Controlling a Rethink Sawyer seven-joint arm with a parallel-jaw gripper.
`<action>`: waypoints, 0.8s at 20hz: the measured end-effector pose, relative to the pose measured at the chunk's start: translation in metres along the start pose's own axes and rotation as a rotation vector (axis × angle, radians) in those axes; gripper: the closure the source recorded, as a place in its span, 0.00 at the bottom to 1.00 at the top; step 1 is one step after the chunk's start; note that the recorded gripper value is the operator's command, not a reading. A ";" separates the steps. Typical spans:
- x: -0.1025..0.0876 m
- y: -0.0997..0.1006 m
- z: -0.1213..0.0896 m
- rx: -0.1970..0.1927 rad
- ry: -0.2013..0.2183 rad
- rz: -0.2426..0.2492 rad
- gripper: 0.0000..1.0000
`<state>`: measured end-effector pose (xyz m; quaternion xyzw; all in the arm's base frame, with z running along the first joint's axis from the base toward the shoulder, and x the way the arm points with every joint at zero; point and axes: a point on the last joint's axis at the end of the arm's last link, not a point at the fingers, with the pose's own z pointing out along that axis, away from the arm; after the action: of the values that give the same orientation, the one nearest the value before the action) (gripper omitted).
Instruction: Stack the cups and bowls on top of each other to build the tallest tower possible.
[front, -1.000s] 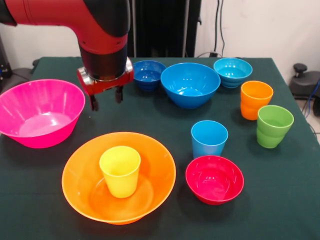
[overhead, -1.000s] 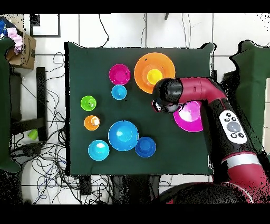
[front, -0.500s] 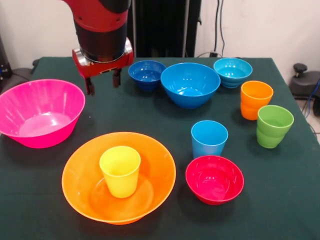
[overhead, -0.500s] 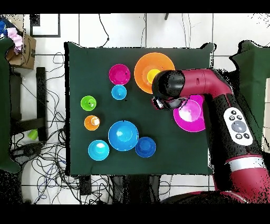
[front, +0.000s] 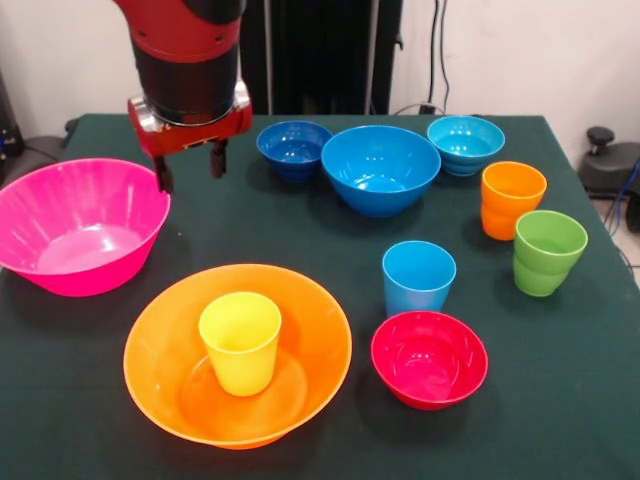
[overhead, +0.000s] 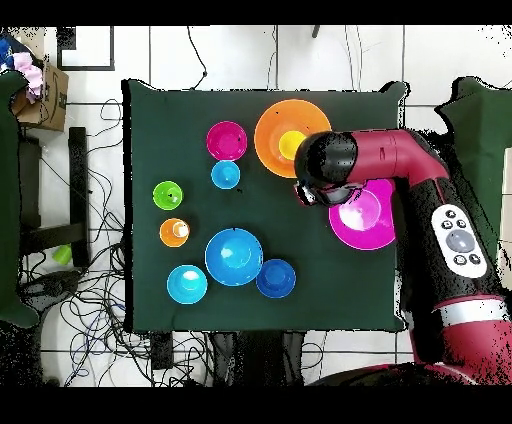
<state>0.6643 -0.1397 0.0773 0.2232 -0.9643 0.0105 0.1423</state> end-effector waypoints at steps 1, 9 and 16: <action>0.002 -0.004 0.003 0.003 -0.001 0.003 0.00; 0.019 -0.025 0.032 0.022 0.000 -0.016 0.00; 0.017 -0.025 0.060 0.034 -0.012 -0.047 0.00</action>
<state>0.6439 -0.1742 0.0240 0.2481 -0.9593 0.0222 0.1330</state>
